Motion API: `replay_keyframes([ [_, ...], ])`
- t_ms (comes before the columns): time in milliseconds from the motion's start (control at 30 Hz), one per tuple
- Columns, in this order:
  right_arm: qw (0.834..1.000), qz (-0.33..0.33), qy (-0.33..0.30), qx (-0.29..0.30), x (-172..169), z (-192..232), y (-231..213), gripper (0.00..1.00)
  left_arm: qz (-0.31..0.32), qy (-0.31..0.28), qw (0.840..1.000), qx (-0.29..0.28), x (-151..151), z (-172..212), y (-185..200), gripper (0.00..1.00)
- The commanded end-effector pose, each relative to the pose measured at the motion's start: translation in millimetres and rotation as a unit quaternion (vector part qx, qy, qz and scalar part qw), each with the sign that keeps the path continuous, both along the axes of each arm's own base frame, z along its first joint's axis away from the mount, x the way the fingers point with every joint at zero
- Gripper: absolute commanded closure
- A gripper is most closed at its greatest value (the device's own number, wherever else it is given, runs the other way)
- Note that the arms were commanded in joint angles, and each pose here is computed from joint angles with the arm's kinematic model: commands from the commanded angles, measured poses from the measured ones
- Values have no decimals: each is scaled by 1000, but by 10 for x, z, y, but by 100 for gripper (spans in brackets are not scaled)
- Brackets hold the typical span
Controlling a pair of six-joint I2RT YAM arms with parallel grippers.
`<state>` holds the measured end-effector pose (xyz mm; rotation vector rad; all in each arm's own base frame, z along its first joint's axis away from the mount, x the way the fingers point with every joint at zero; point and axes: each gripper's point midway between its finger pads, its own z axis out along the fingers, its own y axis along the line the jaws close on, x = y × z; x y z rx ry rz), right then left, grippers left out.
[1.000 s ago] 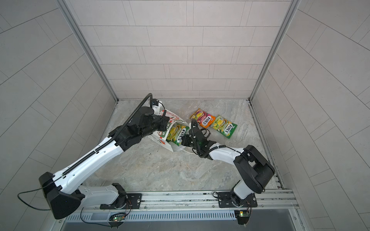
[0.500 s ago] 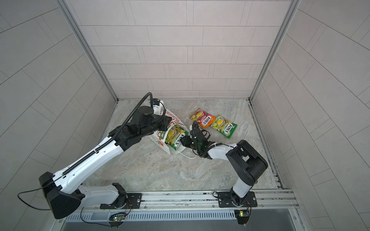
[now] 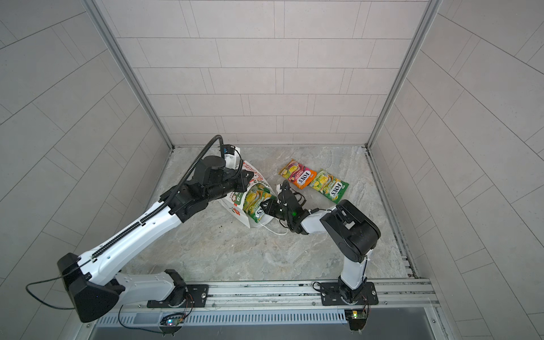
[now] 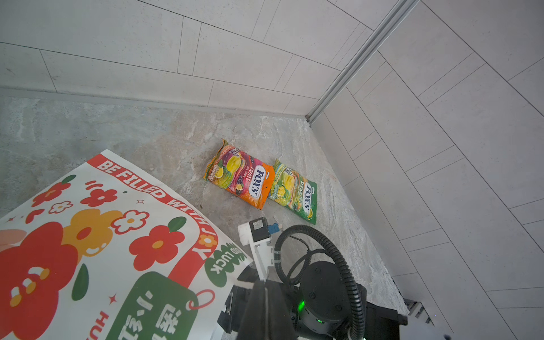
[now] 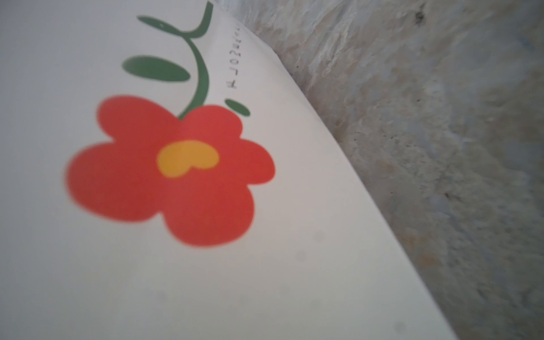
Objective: Take the snacks out of the paper bag
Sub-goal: 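Pull the green packet up out of the bag with the right gripper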
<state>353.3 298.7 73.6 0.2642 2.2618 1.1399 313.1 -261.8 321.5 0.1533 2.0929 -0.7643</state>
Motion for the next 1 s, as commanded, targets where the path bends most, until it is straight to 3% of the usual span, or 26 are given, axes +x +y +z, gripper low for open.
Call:
replay_keyframes([
  [0, 999, 5, -16, 31, 16, 163, 87, 75, 8, -28, 999, -26, 43, 221, -24, 100],
  [100, 999, 16, -30, 18, -23, 240, 60, 98, 16, -28, 999, -12, 62, 174, 15, 100],
  [133, 999, 30, -40, 12, -49, 283, 77, 100, 16, -26, 1000, -7, 63, 154, 13, 100],
  [533, 985, 115, -89, -93, -460, 721, -164, 100, 52, -21, 998, 27, 123, 49, 156, 100],
  [967, 953, 180, -192, -151, -907, 1735, -489, 100, 80, -24, 996, 40, 147, 44, 267, 100],
])
